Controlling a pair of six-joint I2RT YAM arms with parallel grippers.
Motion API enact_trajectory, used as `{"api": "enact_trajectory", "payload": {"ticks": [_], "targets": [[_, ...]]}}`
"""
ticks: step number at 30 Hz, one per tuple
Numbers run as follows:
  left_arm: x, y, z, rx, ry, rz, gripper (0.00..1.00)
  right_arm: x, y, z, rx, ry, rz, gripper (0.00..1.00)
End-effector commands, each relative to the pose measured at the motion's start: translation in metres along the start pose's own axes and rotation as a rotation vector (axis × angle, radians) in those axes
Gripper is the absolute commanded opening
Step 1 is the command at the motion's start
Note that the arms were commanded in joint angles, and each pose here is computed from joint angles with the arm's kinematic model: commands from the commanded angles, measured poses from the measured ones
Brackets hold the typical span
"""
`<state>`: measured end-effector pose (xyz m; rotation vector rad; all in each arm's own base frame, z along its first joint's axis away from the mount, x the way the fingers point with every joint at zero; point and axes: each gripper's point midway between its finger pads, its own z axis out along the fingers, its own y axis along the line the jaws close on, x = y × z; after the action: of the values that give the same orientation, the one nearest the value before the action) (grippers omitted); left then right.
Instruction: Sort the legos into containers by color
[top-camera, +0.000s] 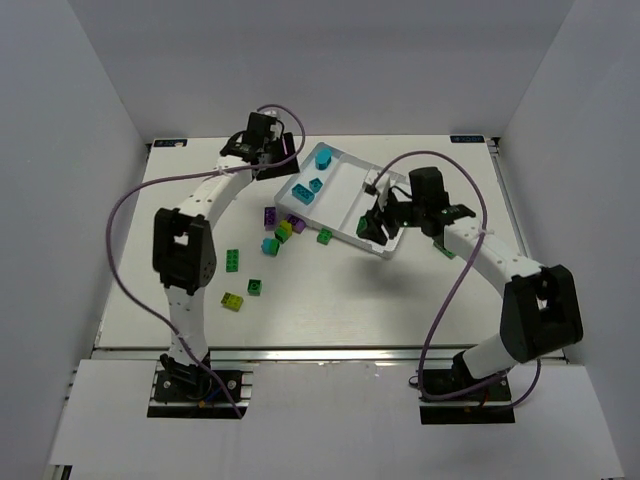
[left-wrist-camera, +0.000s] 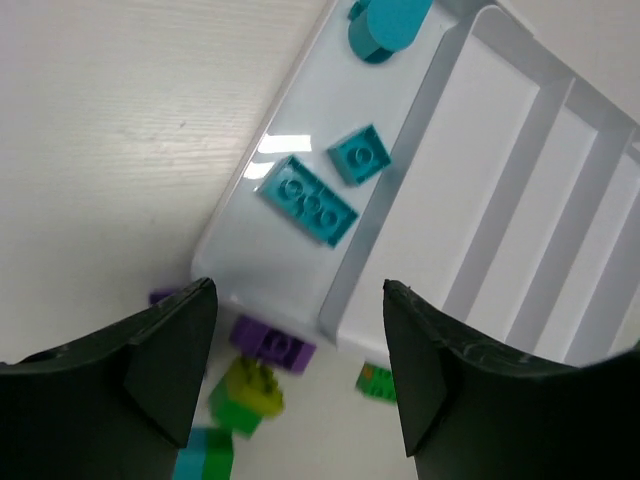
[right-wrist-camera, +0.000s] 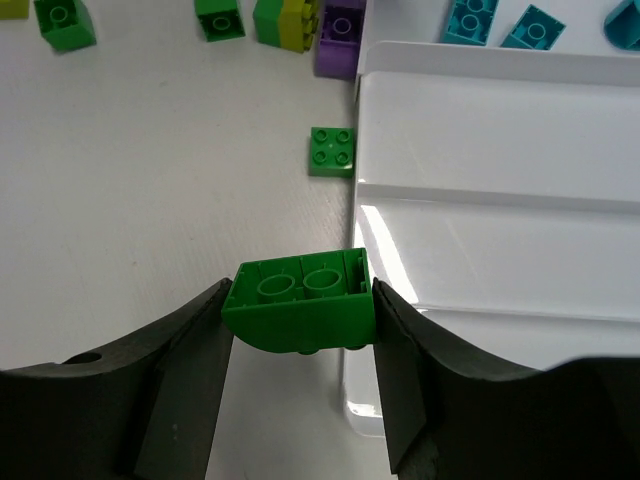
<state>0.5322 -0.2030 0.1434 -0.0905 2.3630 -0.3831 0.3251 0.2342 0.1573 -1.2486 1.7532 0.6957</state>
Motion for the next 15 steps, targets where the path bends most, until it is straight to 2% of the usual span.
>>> {"api": "enact_trajectory", "payload": {"ticks": [1,2,3,4,5,6,8,10,11,14,15], "targets": [[-0.039,-0.001,-0.103,-0.015,-0.202,0.043,0.77,-0.043,-0.026,0.002,0.04,-0.06,0.023,0.0],[-0.036,0.006,-0.112,-0.037,-0.221,0.034,0.78,-0.036,-0.037,0.013,0.055,-0.029,0.069,0.0],[-0.038,0.007,-0.139,-0.032,-0.259,0.021,0.8,-0.038,-0.043,0.018,0.062,-0.022,0.106,0.0],[-0.012,0.019,-0.136,-0.059,-0.212,0.01,0.81,-0.043,-0.056,0.027,0.07,-0.006,0.135,0.0],[-0.004,0.026,-0.142,-0.077,-0.212,-0.006,0.84,-0.044,-0.066,0.032,0.095,0.007,0.16,0.0],[-0.003,0.026,-0.163,-0.066,-0.244,-0.043,0.92,-0.046,-0.073,0.037,0.106,0.016,0.206,0.0],[0.027,0.038,-0.166,-0.089,-0.199,-0.075,0.98,-0.051,-0.094,0.051,0.119,0.043,0.252,0.0],[0.035,0.04,-0.186,-0.082,-0.219,-0.13,0.98,-0.038,-0.106,0.071,0.12,0.09,0.326,0.0],[0.049,0.048,-0.184,-0.1,-0.201,-0.151,0.98,-0.054,-0.119,0.069,0.15,0.077,0.326,0.0],[0.056,0.062,-0.205,-0.153,-0.257,-0.268,0.98,-0.039,-0.138,0.087,0.192,0.126,0.395,0.01],[0.066,0.072,-0.206,-0.185,-0.258,-0.305,0.98,-0.051,-0.147,0.089,0.208,0.102,0.376,0.02]]}}
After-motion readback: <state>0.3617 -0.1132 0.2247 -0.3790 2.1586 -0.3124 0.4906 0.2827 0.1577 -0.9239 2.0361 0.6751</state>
